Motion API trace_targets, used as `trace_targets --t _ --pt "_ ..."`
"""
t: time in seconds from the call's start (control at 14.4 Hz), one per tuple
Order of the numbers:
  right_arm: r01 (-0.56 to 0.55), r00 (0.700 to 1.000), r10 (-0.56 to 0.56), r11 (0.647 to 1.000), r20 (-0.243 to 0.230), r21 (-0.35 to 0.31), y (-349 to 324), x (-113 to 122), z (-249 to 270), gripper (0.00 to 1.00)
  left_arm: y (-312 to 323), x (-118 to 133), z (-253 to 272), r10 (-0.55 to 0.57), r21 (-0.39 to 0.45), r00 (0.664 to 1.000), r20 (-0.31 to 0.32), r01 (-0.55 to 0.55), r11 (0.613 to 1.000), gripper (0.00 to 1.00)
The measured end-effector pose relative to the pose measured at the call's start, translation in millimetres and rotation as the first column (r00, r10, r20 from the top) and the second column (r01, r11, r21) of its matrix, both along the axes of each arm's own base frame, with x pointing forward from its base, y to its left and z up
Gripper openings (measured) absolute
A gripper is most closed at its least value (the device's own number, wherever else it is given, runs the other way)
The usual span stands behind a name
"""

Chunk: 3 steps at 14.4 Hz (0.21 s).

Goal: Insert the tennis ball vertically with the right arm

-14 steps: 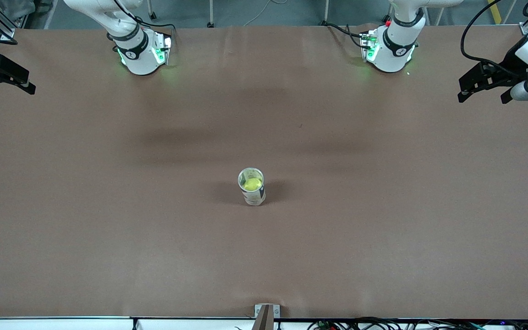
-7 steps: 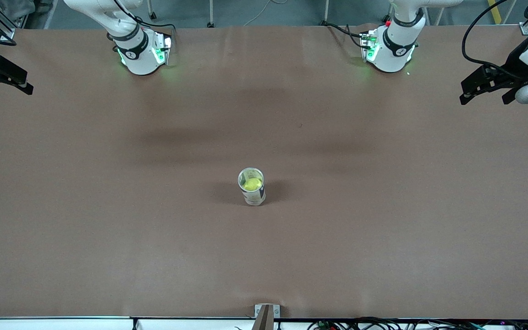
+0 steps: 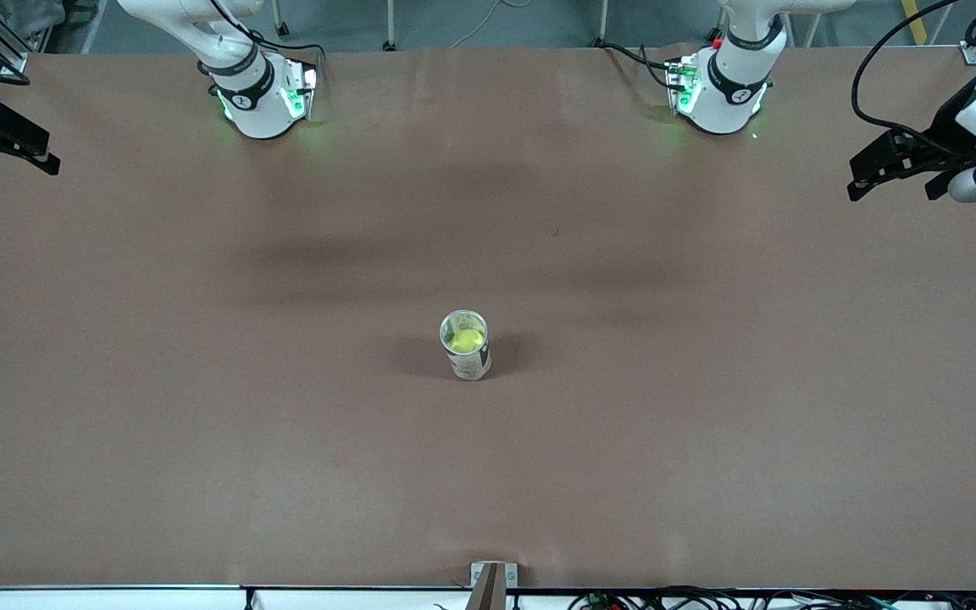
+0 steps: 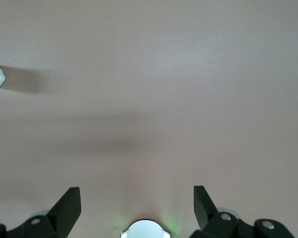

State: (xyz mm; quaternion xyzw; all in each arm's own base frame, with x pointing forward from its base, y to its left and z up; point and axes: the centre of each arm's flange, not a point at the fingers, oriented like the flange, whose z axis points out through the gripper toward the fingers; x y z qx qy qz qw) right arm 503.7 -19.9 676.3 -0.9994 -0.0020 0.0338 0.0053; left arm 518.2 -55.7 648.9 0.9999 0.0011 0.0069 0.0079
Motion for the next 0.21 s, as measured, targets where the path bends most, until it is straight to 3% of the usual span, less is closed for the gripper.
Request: trace_targets --t 0.21 --pt "0.003 1.0 -0.003 1.0 -0.001 0.0 -1.5 0.1 -0.6 1.0 3.9 2.7 4.4 0.008 -0.002 1.0 0.011 -0.008 1.0 1.0"
